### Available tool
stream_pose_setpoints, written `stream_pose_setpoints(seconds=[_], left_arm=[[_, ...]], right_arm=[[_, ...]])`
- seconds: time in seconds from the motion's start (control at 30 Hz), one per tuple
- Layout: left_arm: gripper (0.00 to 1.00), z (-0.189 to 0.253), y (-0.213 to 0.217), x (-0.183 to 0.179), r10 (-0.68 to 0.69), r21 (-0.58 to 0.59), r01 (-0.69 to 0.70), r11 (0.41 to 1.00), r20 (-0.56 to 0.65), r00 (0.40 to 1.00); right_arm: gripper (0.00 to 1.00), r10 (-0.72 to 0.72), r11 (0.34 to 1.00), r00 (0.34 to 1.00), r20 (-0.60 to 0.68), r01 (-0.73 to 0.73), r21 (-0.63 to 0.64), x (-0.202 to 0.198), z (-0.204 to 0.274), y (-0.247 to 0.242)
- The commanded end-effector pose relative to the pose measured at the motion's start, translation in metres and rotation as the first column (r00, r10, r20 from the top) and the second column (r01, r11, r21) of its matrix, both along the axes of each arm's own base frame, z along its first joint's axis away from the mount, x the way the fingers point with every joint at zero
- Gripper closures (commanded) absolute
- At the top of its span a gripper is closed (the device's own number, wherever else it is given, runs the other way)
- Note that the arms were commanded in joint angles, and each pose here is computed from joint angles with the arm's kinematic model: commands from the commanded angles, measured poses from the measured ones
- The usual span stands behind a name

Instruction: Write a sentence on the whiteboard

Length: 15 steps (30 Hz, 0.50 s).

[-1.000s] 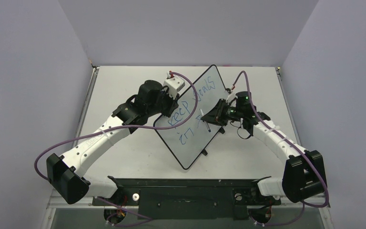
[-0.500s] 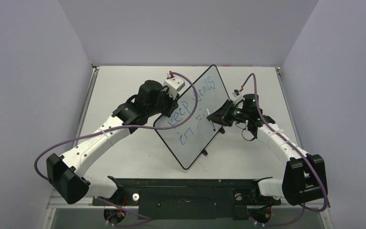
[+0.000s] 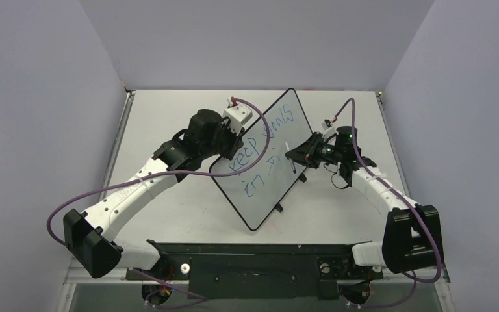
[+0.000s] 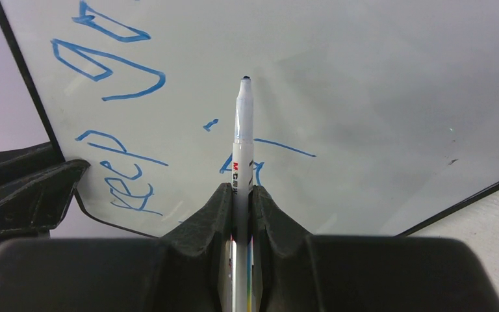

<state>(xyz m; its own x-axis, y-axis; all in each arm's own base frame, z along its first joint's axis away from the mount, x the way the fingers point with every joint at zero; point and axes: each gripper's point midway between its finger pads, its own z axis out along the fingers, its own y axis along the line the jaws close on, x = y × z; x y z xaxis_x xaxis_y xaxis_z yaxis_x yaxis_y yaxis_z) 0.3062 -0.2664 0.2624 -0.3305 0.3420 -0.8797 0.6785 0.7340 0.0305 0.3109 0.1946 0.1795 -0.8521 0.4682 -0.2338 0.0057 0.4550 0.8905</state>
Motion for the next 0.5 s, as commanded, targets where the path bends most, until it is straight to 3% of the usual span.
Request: stream_pose_setpoints(seconds=[0.0,0.47], left_arm=[[1.00,-0.032,-0.005,-0.032,-0.108,0.075,0.116,0.990,-0.105,0.989],[1.00,-0.032,-0.005,-0.031,-0.107,0.077,0.115,0.990,-0.105,0.989]], right_arm=[[1.00,0.013,0.999,0.998,0.059,-0.015,0.030,0.013,0.015,0.004],[1.00,0.047,0.999,0.998,0.029,-0.047,0.009,0.013,0.002,0.009]])
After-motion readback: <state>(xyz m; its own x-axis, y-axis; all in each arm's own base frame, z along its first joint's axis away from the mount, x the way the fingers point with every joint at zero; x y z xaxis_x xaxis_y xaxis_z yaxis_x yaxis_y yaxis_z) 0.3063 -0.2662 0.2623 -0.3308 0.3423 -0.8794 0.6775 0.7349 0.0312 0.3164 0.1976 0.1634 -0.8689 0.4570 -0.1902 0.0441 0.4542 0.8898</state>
